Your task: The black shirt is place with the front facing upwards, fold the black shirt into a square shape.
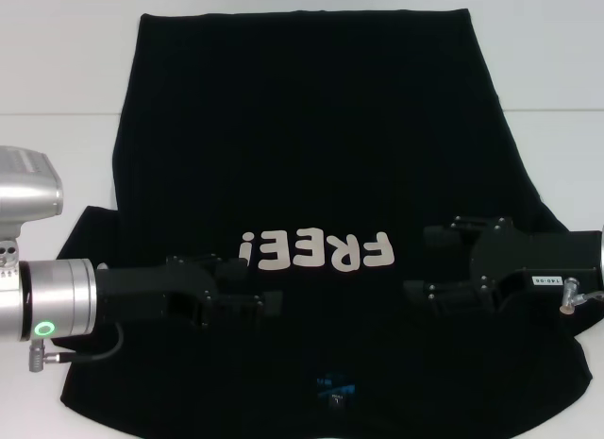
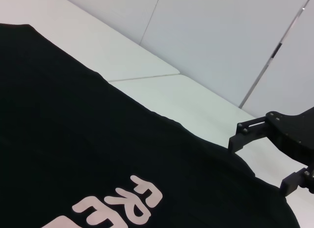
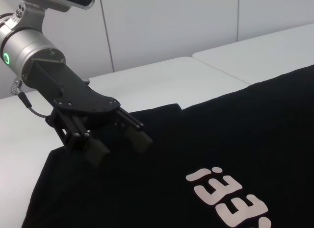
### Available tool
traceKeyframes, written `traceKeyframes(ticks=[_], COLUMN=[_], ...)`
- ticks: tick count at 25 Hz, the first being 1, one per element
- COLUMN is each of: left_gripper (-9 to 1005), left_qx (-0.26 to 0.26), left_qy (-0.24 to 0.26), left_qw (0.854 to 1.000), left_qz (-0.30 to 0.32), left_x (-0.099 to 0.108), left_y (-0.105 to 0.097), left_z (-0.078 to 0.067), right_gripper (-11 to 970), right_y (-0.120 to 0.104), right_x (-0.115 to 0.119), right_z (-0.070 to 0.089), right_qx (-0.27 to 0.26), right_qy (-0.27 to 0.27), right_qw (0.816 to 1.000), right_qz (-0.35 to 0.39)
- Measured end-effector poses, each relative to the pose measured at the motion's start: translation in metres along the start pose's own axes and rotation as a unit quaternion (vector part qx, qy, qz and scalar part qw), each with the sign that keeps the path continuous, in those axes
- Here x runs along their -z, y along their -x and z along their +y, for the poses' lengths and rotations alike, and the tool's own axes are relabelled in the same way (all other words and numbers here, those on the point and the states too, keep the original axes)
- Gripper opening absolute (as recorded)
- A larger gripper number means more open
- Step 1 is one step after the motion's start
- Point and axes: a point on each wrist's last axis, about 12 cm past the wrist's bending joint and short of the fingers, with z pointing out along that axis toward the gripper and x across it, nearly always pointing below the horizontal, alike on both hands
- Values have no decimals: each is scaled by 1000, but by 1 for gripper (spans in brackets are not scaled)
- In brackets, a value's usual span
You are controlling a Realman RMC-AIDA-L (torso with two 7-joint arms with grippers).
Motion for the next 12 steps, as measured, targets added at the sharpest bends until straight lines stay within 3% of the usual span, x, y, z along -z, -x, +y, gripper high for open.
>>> traceKeyframes(ticks=[6,12], left_gripper=[903,903], left_qx=[-2,-40], left_qy=[0,2], left_qw=[1000,999], left_qz=[1,-2], left_x=[1,2], left_y=[1,2], left_z=[0,0], right_gripper=[912,912], right_y=[-1,-4], right_x=[0,1], right_z=[0,1], right_qx=[-1,-3], right_qy=[0,0], right_qw=[1000,1000], right_qz=[2,4])
